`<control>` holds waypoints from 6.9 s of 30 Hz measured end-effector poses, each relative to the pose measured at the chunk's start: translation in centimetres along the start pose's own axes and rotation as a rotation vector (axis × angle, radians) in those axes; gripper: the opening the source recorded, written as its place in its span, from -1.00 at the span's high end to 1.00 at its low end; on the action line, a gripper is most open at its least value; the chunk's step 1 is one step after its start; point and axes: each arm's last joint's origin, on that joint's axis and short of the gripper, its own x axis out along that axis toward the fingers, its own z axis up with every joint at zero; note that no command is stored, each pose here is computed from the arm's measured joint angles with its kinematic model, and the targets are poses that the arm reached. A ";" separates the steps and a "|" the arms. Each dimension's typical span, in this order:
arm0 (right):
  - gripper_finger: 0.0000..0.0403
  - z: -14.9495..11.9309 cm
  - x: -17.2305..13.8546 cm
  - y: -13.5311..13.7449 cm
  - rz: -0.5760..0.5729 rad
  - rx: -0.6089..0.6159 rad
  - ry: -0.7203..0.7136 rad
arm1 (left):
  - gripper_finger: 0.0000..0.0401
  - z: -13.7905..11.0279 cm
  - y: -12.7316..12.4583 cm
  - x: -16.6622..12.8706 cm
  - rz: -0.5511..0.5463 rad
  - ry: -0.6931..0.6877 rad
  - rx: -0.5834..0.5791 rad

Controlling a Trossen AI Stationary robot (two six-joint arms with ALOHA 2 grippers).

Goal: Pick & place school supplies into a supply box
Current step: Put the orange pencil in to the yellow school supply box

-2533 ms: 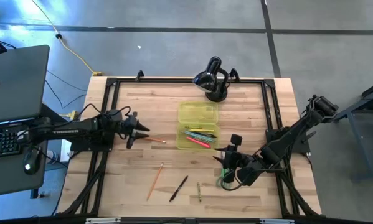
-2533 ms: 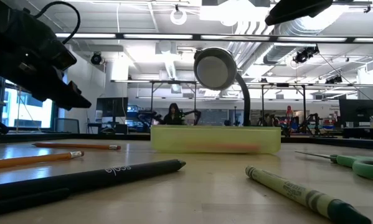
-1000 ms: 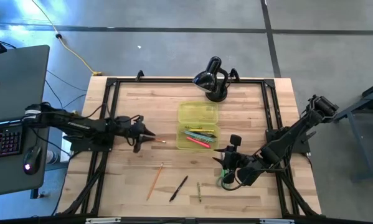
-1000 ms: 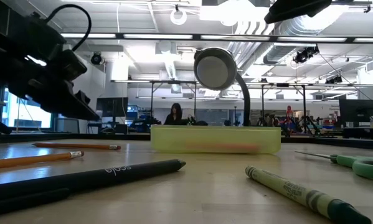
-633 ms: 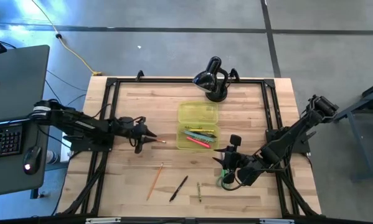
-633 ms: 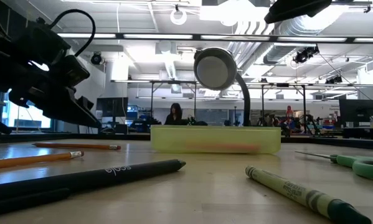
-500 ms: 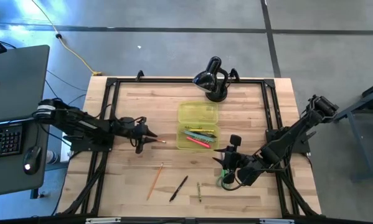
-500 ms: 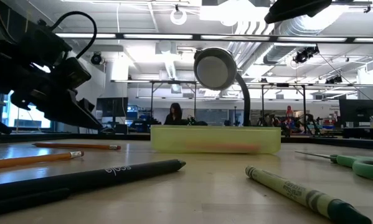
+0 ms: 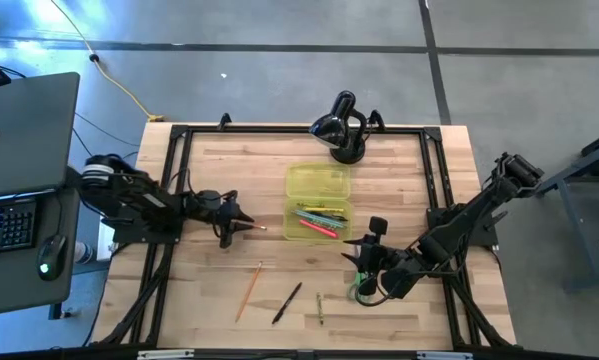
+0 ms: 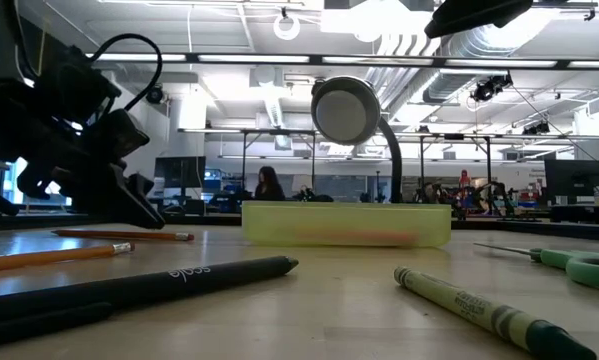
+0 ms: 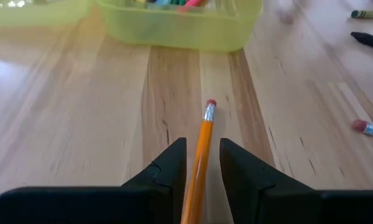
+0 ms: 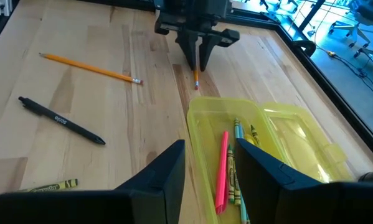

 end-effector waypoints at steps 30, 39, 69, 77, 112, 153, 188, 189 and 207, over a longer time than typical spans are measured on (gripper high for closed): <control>0.42 0.0 0.0 0.0 0.000 -0.001 0.001 | 0.37 -1.0 0.5 3.0 0.015 0.017 0.034; 0.42 0.0 0.0 0.0 0.000 -0.003 0.003 | 0.37 -1.0 0.5 3.2 0.014 0.018 0.034; 0.42 -0.1 0.0 0.0 0.019 -0.003 0.011 | 0.82 1.7 0.8 6.9 -0.046 -0.062 0.080; 0.42 -0.1 0.0 0.0 0.019 -0.004 0.012 | 0.87 2.2 0.9 7.4 -0.033 -0.076 0.119; 0.42 0.0 0.0 0.2 0.055 -0.015 0.020 | 0.81 17.2 1.1 12.8 -0.081 -0.102 0.220; 0.42 0.0 -0.1 0.4 0.106 -0.004 0.031 | 0.16 18.2 2.0 21.6 -0.181 -0.126 0.149; 0.42 -0.2 -0.1 0.3 0.105 -0.018 0.044 | 0.17 22.7 -10.3 6.3 -0.163 0.404 -0.161; 0.42 -0.2 -0.1 0.3 0.103 -0.021 0.046 | 0.17 22.5 -11.4 5.9 -0.129 0.398 -0.156; 0.42 -0.3 -0.1 0.3 0.099 -0.032 0.057 | 0.17 15.0 -23.1 -1.6 0.510 -0.163 -0.293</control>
